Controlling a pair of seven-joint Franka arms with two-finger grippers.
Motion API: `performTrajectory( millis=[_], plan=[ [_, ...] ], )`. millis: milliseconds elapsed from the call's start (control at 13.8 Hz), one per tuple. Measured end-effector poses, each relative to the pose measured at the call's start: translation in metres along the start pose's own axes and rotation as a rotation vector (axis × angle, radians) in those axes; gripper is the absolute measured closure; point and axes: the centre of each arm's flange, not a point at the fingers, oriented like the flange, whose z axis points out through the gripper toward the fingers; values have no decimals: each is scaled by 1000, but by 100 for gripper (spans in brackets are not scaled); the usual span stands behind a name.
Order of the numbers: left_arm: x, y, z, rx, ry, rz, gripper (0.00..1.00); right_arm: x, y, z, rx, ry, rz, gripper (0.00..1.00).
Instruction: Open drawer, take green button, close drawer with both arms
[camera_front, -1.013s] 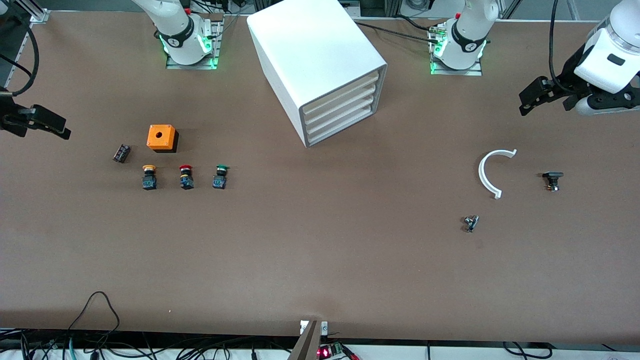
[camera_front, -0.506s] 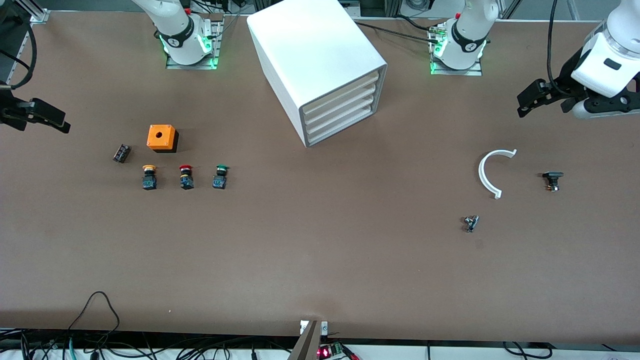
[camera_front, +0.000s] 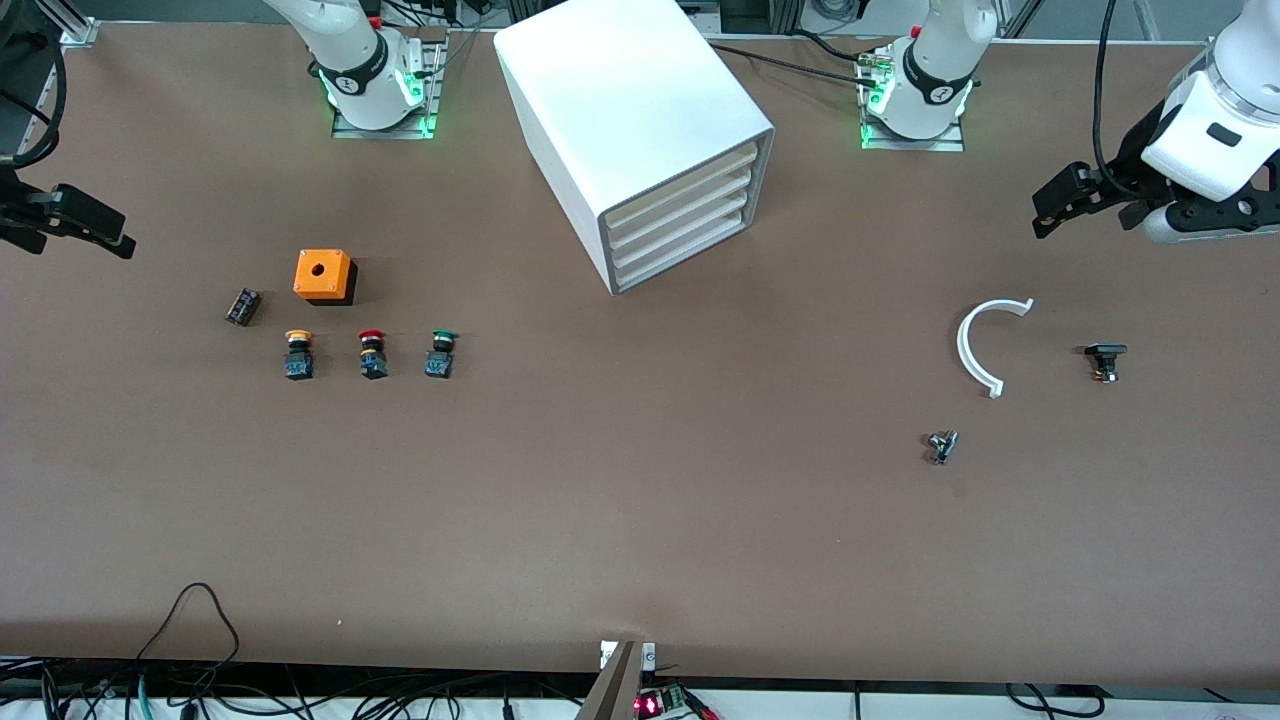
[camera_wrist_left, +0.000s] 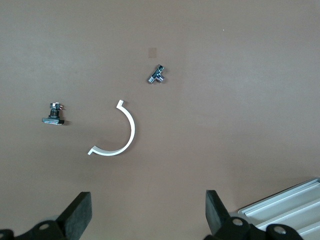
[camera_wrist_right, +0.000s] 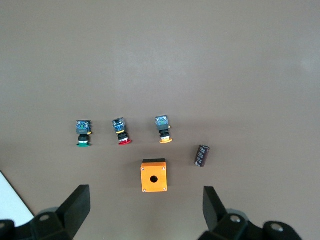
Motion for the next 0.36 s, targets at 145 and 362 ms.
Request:
performTrajectory(
  millis=[145,362],
  plan=[
    [0,0,0,0,0,0,0,0,0,2,0,-3,-2,0],
    [0,1,0,0,1,1,0,0,-1,2,0,-4,-3,0]
  ],
)
